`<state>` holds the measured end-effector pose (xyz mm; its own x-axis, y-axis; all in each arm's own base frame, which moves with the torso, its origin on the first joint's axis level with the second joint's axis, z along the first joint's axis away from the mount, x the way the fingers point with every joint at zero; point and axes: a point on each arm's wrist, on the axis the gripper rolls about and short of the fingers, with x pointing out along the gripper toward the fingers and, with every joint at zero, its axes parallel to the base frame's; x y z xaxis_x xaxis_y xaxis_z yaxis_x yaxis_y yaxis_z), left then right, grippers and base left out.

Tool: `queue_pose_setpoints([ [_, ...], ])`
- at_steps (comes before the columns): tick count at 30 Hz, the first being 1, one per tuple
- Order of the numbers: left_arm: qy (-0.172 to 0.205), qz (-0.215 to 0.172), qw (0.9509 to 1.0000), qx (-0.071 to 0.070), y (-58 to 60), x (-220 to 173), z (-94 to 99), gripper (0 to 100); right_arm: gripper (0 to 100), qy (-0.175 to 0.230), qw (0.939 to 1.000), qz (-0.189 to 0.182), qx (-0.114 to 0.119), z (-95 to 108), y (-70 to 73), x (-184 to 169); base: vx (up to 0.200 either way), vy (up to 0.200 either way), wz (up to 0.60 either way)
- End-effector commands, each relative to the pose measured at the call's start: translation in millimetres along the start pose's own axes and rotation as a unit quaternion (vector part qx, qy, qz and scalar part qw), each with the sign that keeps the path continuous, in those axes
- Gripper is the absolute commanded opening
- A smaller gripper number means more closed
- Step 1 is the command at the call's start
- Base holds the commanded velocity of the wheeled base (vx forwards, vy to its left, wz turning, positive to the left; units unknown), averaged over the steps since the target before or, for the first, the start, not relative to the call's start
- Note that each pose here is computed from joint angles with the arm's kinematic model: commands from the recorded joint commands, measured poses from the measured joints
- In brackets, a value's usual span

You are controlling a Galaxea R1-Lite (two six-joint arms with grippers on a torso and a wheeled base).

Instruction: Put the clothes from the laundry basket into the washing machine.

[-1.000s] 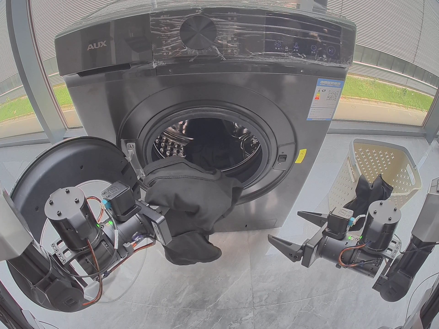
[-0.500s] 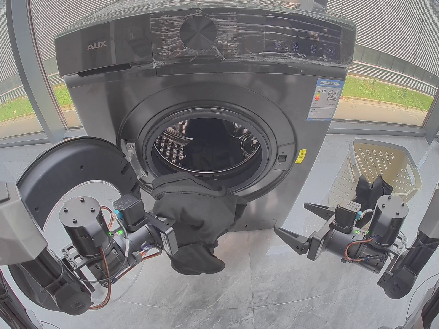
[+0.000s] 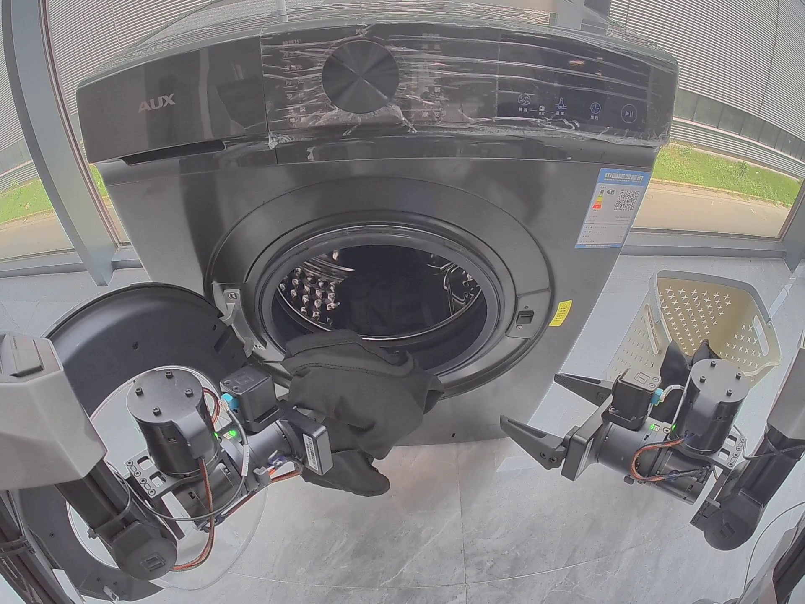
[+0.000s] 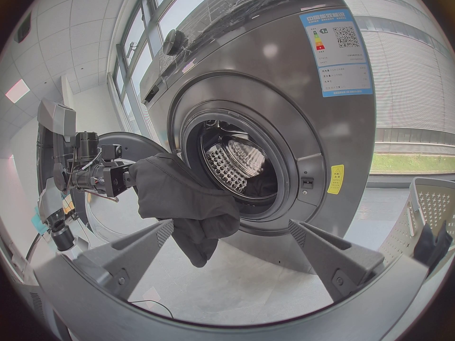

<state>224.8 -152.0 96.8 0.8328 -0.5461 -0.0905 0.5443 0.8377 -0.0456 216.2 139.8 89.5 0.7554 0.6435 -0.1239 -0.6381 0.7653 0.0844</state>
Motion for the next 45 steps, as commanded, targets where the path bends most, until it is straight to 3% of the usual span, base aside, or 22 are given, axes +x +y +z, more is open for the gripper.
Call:
queue_pose_setpoints([
  [1, 0.001, 0.000, 1.0000, 0.000, -0.2, 0.7, -0.9, 0, 100, 0.000, 1.0000, 0.001, 0.000, -0.3, 0.7, 0.3, 0.200, 0.000, 0.00],
  [8, 0.001, 0.000, 1.0000, 0.000, -0.6, 1.4, -0.8, 0, 100, 0.002, 1.0000, 0.002, 0.000, -0.8, 1.1, 0.1, 0.200, 0.000, 0.00],
  [23, 0.001, -0.029, 0.9996, 0.001, -18.0, 14.1, -5.1, 0, 100, -0.006, 0.9998, 0.019, -0.004, 2.7, 10.8, -0.5, 0.000, 0.000, 0.00],
  [31, -0.012, -0.003, 0.9999, -0.001, -5.8, 74.3, -23.3, 0, 100, -0.002, 0.9997, 0.022, -0.004, 1.3, 12.8, -1.4, 0.000, 0.000, 0.00],
  [37, -0.064, 0.009, 0.9978, -0.012, 2.1, 116.6, -18.0, 0, 100, 0.001, 0.9997, 0.026, -0.004, 0.3, 14.7, -2.0, 0.000, 0.000, 0.00],
  [45, -0.060, 0.022, 0.9979, -0.012, 15.3, 142.7, -38.1, 0, 100, 0.002, 0.9994, 0.035, -0.005, -0.1, 19.4, -1.7, 0.000, 0.000, 0.00],
])
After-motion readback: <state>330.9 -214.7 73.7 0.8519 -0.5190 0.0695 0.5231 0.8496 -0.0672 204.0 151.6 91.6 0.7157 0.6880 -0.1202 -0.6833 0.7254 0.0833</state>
